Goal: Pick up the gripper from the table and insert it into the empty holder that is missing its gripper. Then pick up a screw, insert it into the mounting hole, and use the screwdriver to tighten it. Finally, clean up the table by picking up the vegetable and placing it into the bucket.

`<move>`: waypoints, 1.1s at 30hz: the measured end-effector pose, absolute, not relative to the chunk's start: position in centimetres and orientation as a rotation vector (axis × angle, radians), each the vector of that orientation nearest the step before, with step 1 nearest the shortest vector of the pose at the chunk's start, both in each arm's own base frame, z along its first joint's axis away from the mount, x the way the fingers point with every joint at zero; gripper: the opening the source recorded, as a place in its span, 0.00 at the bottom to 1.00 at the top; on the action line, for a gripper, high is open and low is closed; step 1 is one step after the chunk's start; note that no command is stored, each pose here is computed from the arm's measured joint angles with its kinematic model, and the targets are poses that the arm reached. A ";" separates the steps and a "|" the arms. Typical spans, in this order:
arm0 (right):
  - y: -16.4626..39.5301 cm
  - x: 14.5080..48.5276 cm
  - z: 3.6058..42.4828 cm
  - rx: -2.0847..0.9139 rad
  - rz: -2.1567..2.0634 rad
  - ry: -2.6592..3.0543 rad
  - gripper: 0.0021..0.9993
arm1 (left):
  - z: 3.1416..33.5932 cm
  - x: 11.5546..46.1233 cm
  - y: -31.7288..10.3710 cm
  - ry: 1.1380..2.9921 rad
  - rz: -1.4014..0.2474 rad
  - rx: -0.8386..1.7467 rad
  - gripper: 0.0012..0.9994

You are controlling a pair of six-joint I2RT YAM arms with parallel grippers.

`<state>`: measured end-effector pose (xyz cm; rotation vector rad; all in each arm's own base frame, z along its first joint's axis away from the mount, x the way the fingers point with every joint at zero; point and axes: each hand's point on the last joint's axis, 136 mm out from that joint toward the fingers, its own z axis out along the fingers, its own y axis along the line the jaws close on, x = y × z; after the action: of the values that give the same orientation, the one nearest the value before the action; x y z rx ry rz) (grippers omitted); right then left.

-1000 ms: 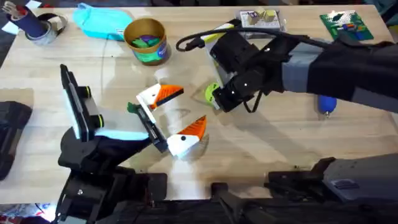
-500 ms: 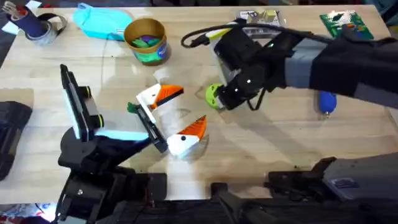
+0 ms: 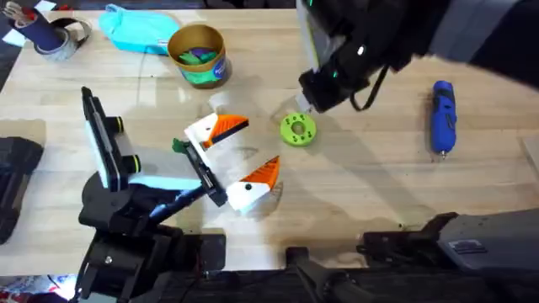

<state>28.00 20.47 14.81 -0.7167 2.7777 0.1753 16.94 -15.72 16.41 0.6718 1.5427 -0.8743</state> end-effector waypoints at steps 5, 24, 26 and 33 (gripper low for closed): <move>23.7 28.0 20.2 -0.821 0.329 2.658 0.00 | 16.4 16.9 -15.7 1.543 -0.875 0.672 0.99; 36.3 20.6 26.4 -1.234 0.860 2.320 0.00 | 16.4 16.9 -15.7 1.542 -0.874 0.672 0.99; 36.7 20.4 25.8 -1.251 0.855 2.331 0.00 | 16.4 16.9 -15.7 1.542 -0.874 0.672 0.99; 37.3 20.4 24.4 -1.268 0.833 2.360 0.00 | 16.4 16.9 -15.7 1.542 -0.874 0.672 0.99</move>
<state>20.44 37.27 24.39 -1.2682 2.3599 0.8325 16.93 -15.72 16.41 0.6719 1.5423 -0.8742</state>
